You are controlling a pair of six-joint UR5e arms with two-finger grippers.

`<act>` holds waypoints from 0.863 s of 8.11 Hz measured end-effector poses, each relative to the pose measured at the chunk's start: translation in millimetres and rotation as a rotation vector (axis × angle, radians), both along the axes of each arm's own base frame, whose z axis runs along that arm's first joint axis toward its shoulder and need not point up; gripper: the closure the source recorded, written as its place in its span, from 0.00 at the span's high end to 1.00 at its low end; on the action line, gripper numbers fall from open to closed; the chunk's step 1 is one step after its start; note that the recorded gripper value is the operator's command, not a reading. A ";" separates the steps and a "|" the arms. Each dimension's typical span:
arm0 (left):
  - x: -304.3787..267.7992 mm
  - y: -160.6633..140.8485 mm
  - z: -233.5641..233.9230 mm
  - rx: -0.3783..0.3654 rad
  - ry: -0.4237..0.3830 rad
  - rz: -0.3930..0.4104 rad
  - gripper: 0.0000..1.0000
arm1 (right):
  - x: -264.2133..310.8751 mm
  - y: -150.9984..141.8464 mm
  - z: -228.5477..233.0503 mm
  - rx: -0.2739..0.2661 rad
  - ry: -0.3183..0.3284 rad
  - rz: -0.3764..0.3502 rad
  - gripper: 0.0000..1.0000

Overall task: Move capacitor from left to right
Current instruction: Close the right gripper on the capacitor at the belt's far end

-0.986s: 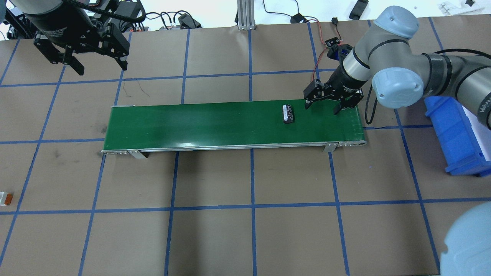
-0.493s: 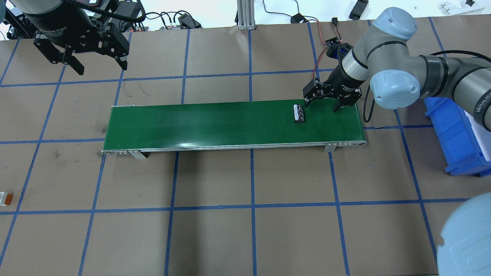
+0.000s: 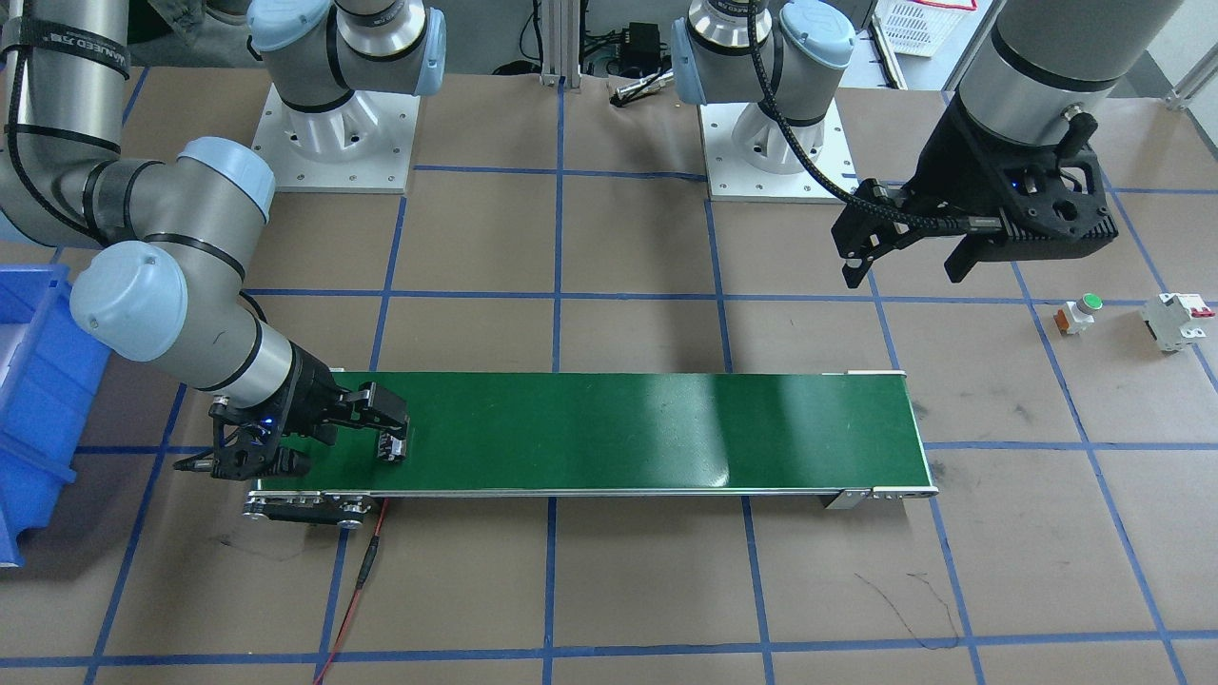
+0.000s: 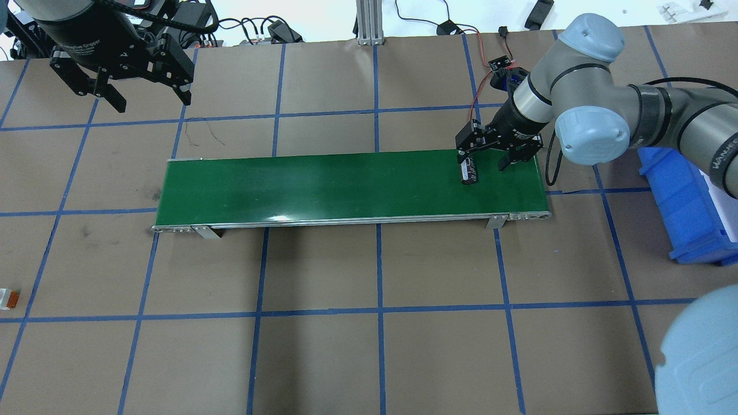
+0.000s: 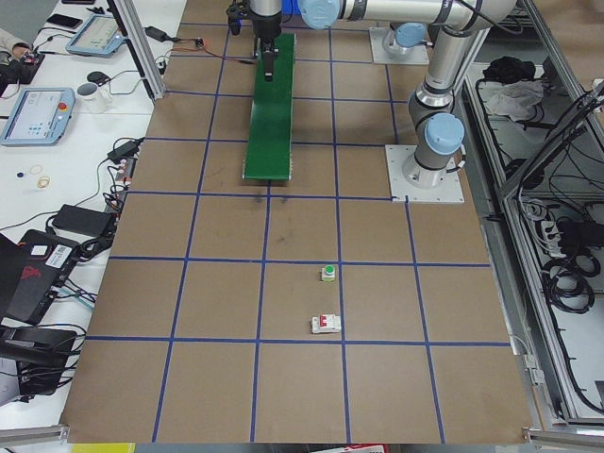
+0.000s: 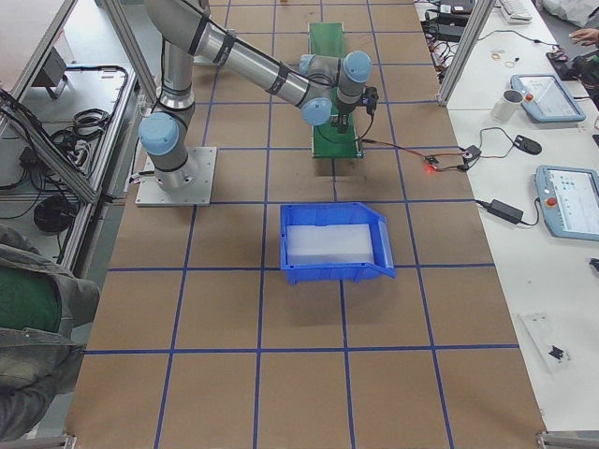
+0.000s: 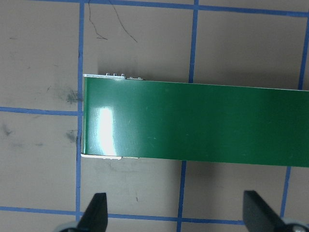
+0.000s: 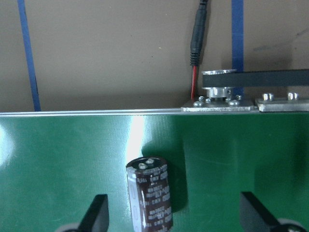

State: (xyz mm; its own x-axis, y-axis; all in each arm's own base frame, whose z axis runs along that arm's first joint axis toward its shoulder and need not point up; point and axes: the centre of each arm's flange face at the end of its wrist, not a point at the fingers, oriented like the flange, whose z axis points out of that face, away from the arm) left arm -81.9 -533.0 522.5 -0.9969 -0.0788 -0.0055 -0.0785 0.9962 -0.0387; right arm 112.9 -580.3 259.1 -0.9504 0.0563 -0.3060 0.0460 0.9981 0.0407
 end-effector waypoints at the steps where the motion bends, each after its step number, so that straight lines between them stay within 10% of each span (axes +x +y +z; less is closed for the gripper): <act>1: 0.0 0.0 0.0 0.000 0.000 0.000 1.00 | -0.3 0.5 -2.2 0.006 0.003 0.001 0.74; 4: 0.0 0.0 0.1 0.000 0.000 0.001 1.00 | -3.3 5.3 -13.8 0.038 0.036 0.003 0.01; 7: 0.0 0.3 -0.2 0.000 0.000 0.000 1.00 | -4.1 9.2 -14.9 0.067 0.045 0.008 0.00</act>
State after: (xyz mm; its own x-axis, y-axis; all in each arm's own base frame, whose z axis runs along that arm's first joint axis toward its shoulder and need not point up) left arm -82.0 -532.7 522.3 -0.9969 -0.0788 -0.0058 -0.0785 0.9962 -0.0383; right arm 108.8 -571.0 244.2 -0.9636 0.0680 -0.2584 0.0418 0.9935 0.1056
